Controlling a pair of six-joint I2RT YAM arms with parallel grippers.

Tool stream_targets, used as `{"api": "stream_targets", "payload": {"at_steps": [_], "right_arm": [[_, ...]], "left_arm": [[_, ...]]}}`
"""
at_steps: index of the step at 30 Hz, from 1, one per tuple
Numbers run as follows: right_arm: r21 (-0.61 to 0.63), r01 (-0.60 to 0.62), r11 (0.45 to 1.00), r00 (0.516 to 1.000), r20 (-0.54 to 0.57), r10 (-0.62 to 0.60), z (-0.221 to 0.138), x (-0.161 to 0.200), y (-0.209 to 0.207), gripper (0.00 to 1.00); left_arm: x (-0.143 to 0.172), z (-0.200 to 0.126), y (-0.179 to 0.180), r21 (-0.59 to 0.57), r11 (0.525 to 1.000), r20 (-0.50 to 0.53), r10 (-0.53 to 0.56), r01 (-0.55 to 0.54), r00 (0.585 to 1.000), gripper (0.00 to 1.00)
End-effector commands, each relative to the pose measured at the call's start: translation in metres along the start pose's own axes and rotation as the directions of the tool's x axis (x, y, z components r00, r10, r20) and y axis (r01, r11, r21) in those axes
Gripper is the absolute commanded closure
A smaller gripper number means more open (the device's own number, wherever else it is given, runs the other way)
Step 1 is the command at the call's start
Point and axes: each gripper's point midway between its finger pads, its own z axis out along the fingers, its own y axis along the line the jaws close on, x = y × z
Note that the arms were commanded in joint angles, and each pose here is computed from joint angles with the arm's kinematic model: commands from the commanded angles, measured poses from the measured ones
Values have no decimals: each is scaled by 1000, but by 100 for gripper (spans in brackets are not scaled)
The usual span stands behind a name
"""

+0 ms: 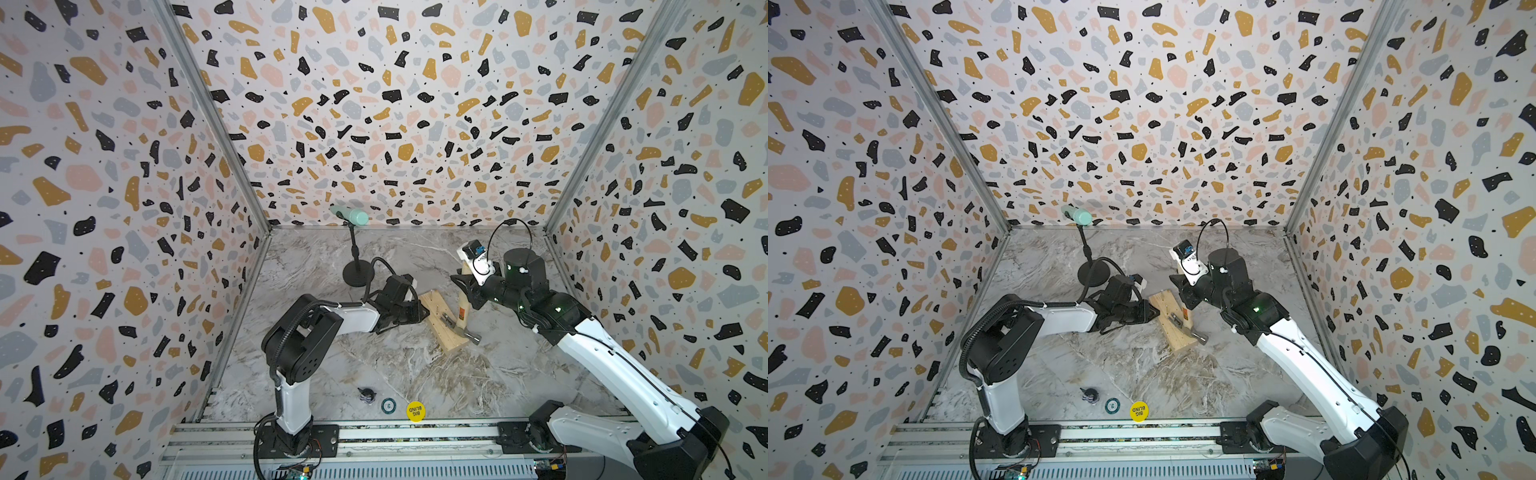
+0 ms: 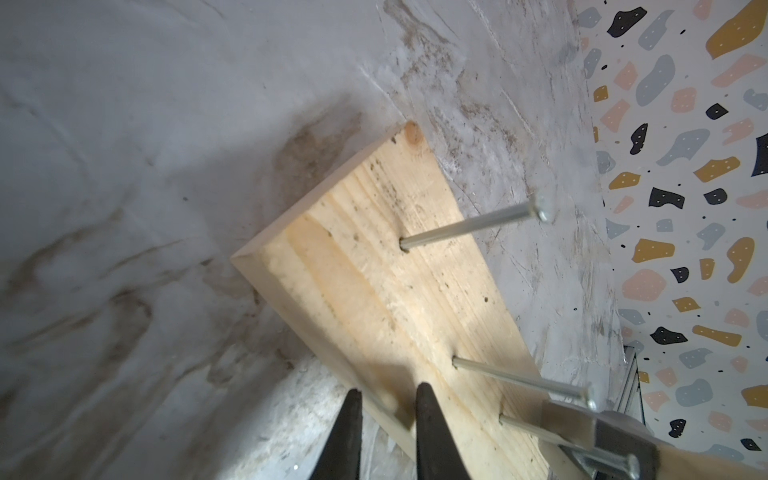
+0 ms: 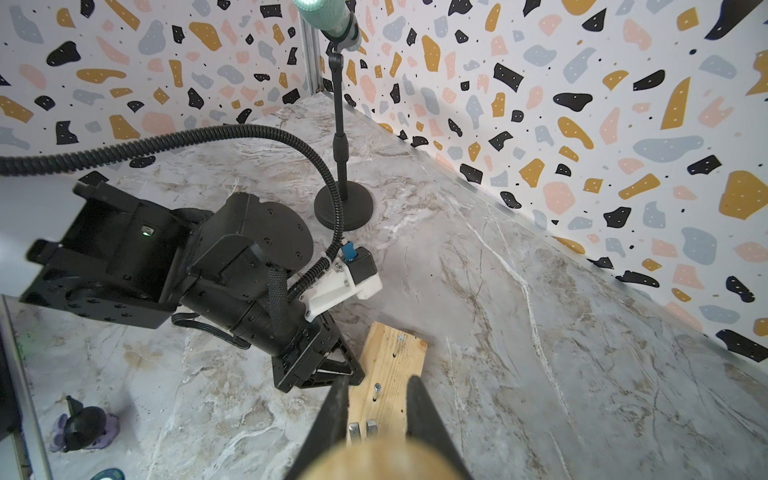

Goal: Use a claw hammer to pull out a nail
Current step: Remove the nail from the mounting plate.

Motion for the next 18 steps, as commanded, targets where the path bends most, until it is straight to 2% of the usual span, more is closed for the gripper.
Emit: {"api": "stream_targets", "payload": {"at_steps": [1,18], "right_arm": [[22,35,999,979,202,-39,-20,-53,-5,100],[38,-15,999,972,233,5,-30,-36,-12,100]], "left_arm": [[6,4,8,-5,1000,-16,-13,13,1000,81],[8,5,11,-11,1000,-23,-22,22,999,80]]}}
